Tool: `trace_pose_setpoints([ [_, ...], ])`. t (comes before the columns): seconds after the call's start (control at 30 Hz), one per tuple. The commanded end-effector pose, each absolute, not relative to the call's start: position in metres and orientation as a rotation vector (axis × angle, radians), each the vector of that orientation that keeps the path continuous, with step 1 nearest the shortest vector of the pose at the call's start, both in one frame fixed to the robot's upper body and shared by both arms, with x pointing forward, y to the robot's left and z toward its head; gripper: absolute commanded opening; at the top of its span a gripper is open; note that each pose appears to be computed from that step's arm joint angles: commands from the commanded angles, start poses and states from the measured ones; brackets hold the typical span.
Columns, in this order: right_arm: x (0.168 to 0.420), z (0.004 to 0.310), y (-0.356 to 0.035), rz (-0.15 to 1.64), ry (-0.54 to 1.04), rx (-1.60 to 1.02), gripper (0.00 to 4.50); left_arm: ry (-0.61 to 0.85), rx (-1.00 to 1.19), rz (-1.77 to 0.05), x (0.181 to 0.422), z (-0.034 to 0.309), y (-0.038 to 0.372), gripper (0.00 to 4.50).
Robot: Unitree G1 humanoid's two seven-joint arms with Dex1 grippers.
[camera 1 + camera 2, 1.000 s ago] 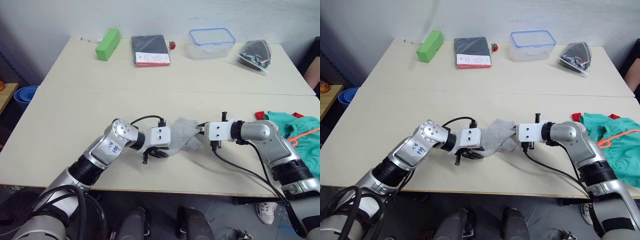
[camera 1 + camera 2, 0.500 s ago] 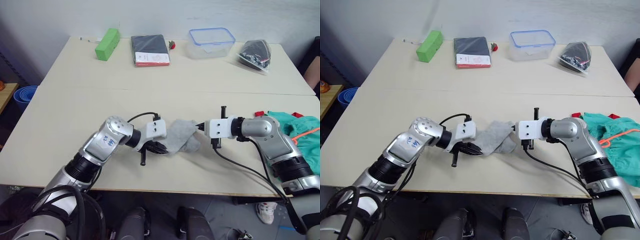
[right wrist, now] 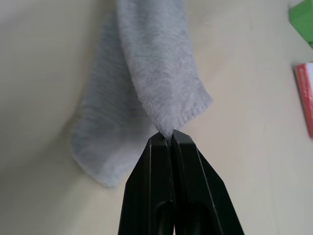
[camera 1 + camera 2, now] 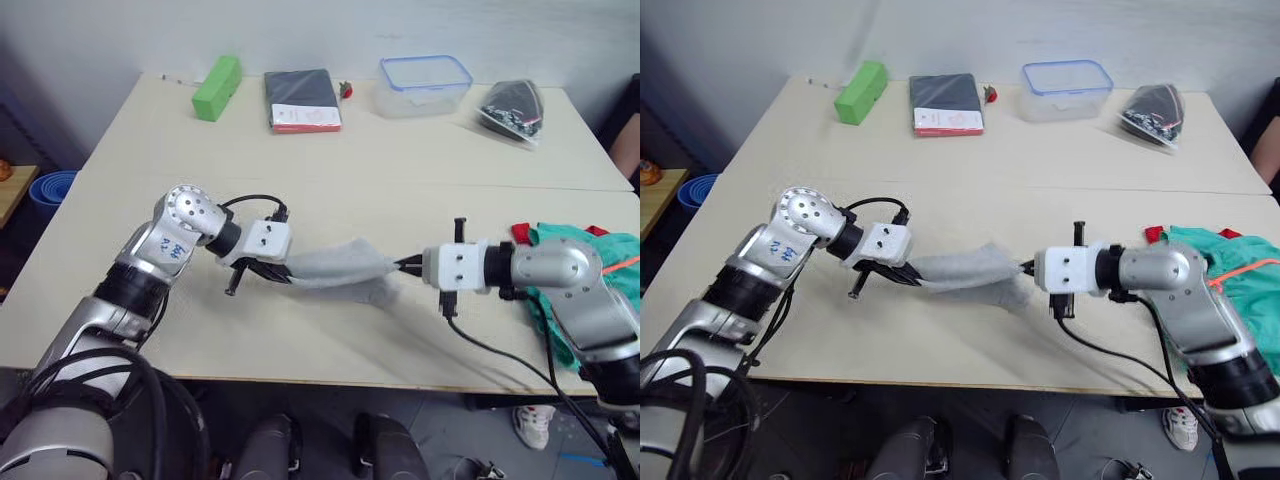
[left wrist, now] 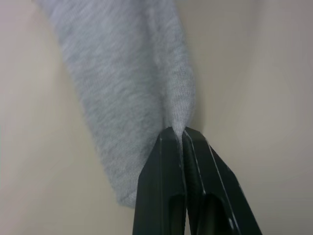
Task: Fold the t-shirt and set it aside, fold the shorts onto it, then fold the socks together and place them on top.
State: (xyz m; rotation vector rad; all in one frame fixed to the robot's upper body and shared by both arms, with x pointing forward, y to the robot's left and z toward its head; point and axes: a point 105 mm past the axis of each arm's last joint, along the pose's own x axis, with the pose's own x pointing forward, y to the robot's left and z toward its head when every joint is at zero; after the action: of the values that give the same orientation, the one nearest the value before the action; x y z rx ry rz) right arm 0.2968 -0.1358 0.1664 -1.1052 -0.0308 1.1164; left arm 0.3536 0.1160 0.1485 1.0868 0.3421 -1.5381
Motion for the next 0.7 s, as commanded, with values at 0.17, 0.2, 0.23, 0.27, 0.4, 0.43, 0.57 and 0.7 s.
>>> trace_pose_setpoints([
  [0.17,0.295,0.137,-0.137,0.999,-0.010,-1.231,0.00,0.259,1.146,-1.567,0.369,0.145,0.103,0.02],
  [0.2,0.294,0.135,-0.137,0.992,-0.009,-1.239,0.00,0.239,1.136,-1.567,0.369,0.145,0.099,0.02],
  [0.23,0.293,0.135,-0.138,0.986,-0.013,-1.242,0.00,0.226,1.125,-1.567,0.370,0.146,0.096,0.02],
  [0.27,0.293,0.136,-0.138,0.977,-0.017,-1.242,0.00,0.221,1.115,-1.569,0.370,0.147,0.095,0.02],
  [0.4,0.293,0.146,-0.144,0.934,-0.032,-1.258,0.00,0.207,1.101,-1.590,0.368,0.148,0.093,0.02],
  [0.43,0.293,0.147,-0.146,0.926,-0.031,-1.260,0.00,0.204,1.103,-1.591,0.368,0.148,0.092,0.02],
  [0.57,0.293,0.150,-0.151,0.908,-0.026,-1.259,0.00,0.199,1.075,-1.576,0.369,0.150,0.093,0.23],
  [0.7,0.289,0.159,-0.154,0.901,-0.027,-1.218,0.69,0.213,0.960,-1.632,0.358,0.161,0.096,1.30],
])
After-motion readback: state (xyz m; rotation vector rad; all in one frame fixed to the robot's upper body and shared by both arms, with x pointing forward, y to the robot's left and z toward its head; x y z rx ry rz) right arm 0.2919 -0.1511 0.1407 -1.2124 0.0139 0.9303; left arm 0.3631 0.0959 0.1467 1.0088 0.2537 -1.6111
